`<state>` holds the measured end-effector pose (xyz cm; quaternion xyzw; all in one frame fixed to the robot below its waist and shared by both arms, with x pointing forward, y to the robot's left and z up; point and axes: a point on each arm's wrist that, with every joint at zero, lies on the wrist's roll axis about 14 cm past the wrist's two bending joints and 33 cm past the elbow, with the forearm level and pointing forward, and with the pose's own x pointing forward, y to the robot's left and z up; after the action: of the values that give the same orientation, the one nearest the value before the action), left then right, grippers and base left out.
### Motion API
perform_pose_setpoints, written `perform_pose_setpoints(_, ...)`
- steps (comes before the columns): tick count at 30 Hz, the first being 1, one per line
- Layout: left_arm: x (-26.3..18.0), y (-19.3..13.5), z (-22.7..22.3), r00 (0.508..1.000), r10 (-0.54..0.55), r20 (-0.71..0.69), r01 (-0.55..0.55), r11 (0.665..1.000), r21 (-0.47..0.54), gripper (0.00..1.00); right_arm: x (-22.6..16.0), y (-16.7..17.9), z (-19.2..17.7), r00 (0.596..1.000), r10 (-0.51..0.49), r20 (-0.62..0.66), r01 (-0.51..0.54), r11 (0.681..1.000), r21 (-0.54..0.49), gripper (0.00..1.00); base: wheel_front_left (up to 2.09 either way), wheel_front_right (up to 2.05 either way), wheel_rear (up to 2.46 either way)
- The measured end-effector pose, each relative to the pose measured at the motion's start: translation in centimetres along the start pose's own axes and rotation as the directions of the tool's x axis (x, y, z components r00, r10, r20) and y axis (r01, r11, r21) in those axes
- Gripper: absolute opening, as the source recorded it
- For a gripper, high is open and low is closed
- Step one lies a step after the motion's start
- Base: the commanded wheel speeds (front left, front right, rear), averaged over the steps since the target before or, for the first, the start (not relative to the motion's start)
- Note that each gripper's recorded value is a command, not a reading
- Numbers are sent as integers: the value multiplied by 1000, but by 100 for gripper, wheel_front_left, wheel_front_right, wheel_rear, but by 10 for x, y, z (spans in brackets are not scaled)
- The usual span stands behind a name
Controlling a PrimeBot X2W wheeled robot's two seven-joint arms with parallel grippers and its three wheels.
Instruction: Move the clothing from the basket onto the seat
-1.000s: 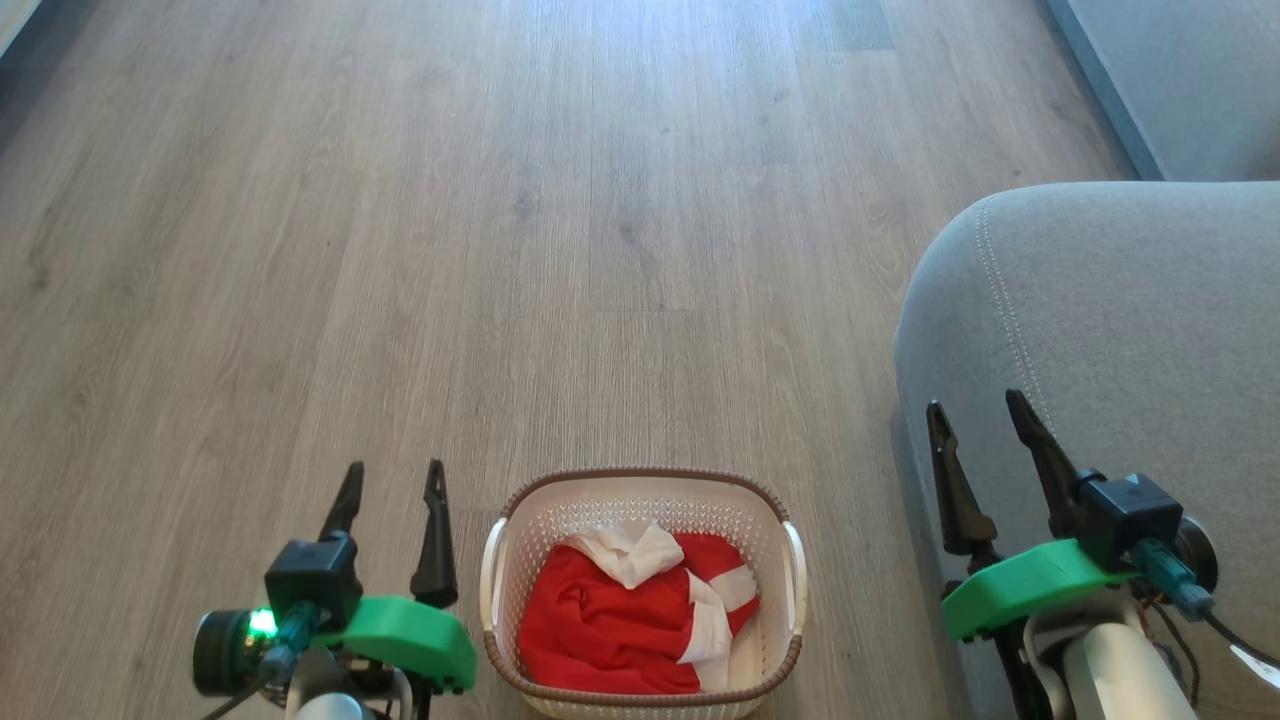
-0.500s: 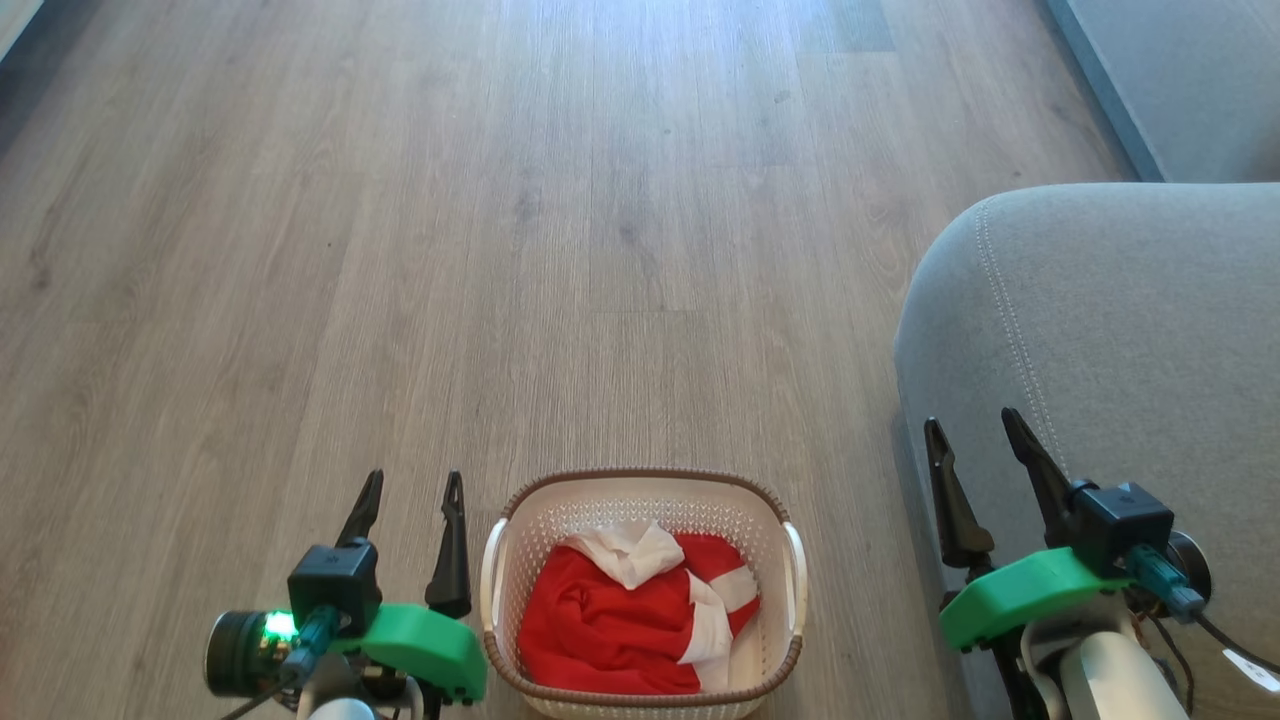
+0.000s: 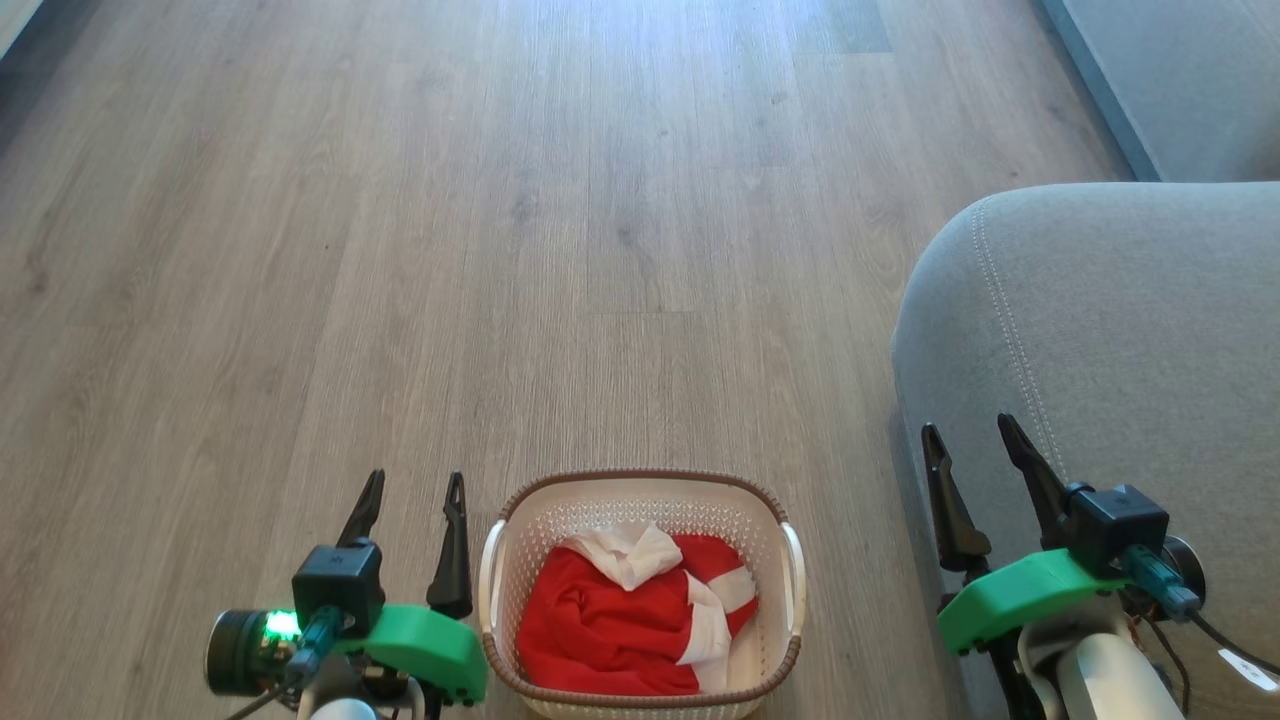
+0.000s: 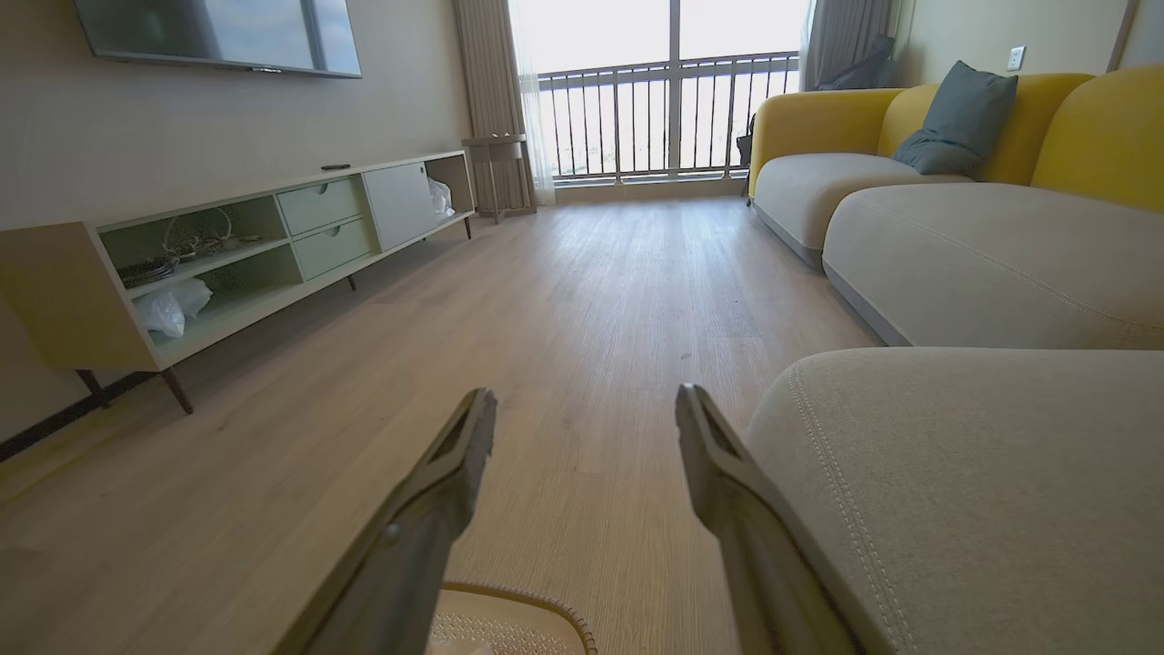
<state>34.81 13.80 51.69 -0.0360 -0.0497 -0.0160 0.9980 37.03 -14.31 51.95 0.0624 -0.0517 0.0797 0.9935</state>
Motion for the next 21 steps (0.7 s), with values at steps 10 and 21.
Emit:
perform_pose_setpoints(10,2,-2,-6,1000,-7,-17,7,1000,7,100,0,-2,-5,1000,-5,-16,5,1000,2,100,0,0,0)
perform_pose_setpoints(21,12,-12,-35,993,-46,-106,46,999,1,100,11,-22,-2,998,-62,0,62,998,16,100,0,0,0)
